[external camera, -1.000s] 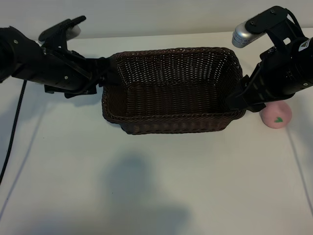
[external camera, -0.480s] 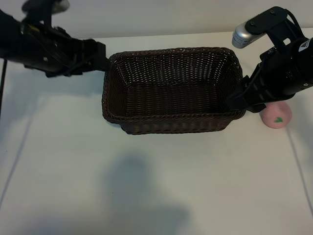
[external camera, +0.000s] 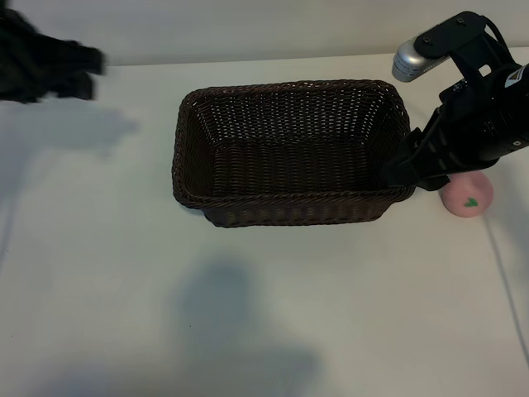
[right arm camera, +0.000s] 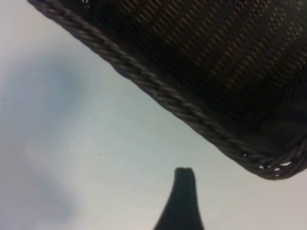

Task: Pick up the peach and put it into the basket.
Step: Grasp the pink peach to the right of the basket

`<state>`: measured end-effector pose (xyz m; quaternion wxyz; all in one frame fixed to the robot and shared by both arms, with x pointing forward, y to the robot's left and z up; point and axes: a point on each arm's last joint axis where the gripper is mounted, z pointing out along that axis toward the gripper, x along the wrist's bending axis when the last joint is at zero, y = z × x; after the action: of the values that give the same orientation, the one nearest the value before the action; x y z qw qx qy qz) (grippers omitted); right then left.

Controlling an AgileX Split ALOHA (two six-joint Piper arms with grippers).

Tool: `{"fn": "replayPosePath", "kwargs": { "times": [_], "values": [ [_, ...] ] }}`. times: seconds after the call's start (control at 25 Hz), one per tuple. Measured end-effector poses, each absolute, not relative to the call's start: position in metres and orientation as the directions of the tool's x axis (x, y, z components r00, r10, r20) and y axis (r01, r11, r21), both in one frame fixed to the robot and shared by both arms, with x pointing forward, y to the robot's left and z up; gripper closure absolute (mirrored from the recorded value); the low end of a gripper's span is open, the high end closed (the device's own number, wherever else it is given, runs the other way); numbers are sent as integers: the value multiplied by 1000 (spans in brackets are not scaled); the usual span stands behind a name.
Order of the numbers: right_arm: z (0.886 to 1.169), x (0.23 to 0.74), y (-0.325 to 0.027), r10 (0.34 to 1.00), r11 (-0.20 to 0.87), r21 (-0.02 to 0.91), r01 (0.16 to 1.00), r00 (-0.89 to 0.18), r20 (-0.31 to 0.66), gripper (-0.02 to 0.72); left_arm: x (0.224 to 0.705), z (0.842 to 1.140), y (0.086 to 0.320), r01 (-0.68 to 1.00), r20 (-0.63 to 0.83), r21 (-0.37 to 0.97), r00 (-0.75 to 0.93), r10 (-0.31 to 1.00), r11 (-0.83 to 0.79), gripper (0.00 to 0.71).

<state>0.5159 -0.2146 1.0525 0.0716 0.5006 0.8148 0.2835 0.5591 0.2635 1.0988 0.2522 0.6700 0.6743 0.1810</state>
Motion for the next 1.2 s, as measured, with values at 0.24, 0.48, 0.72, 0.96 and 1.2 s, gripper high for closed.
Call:
{"fn": "replayPosePath", "kwargs": {
  "times": [0.24, 0.48, 0.72, 0.96, 1.2],
  "values": [
    [1053, 516, -215, 856, 338, 533, 776, -489, 167, 109, 534, 1127, 319, 777, -79, 619, -81, 994, 113, 110],
    [1052, 516, -215, 856, 339, 532, 776, -489, 168, 109, 508, 1150, 339, 736, -109, 660, -103, 989, 149, 114],
    [1052, 516, -215, 856, 339, 532, 776, -489, 168, 109, 490, 1167, 332, 707, -135, 694, -54, 989, 133, 114],
    [1052, 515, -215, 855, 341, 528, 778, -490, 170, 109, 459, 1192, 319, 644, -161, 758, 23, 987, 109, 114],
    [1052, 515, -215, 855, 341, 527, 778, -490, 171, 109, 422, 1216, 308, 557, -146, 828, 89, 985, 72, 114]
  ]
}}
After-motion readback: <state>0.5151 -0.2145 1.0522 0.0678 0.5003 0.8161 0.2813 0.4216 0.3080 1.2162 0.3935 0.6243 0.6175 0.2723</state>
